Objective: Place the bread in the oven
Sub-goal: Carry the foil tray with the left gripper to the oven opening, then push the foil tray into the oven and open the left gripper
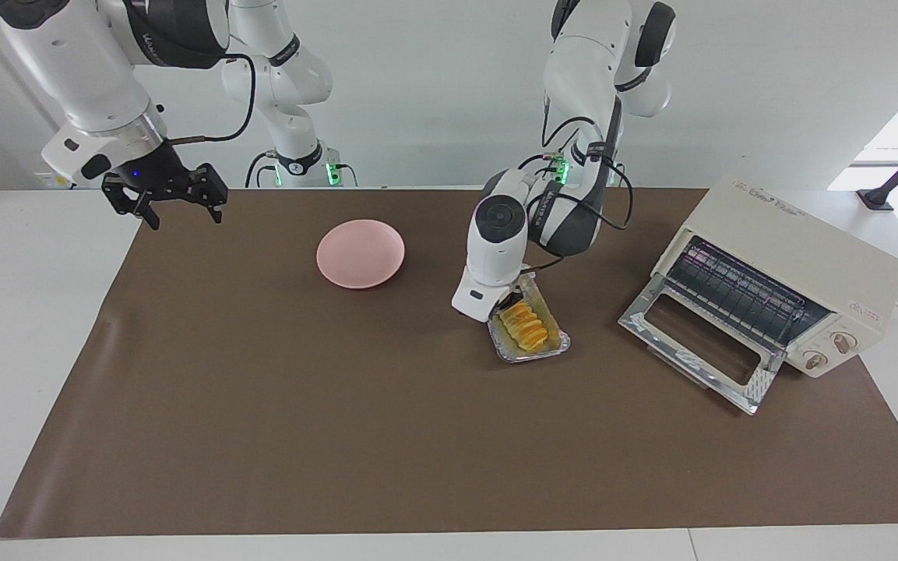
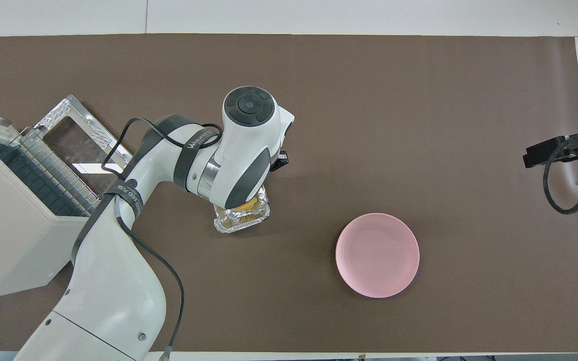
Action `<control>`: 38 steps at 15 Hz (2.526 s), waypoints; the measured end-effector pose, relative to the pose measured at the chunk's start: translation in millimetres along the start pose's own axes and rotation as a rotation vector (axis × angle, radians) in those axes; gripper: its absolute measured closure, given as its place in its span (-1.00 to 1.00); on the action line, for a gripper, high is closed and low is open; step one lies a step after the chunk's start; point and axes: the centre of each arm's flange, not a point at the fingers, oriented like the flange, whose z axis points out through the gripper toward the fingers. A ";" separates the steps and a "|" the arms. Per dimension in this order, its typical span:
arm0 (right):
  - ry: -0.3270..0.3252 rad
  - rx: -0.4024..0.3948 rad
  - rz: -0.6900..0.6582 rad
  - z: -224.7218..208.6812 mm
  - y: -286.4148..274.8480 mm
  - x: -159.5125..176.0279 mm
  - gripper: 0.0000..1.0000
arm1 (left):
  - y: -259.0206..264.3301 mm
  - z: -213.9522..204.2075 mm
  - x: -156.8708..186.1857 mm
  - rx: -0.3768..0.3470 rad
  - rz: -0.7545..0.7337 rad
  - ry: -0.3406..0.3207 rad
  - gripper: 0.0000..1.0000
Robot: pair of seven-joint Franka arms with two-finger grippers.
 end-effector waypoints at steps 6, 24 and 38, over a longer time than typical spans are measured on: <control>0.001 0.001 -0.001 -0.6 -1.0 -0.4 -1.00 | -125.7 -82.3 98.3 -0.001 -0.229 -0.009 0.97; 0.001 0.001 -0.011 -0.6 -6.3 -0.7 -1.00 | -303.9 -59.1 152.4 0.235 -0.320 -0.125 0.97; 0.001 0.001 -0.011 -0.7 -6.3 -0.8 -1.00 | -356.2 -27.6 146.1 0.314 -0.338 -0.134 0.97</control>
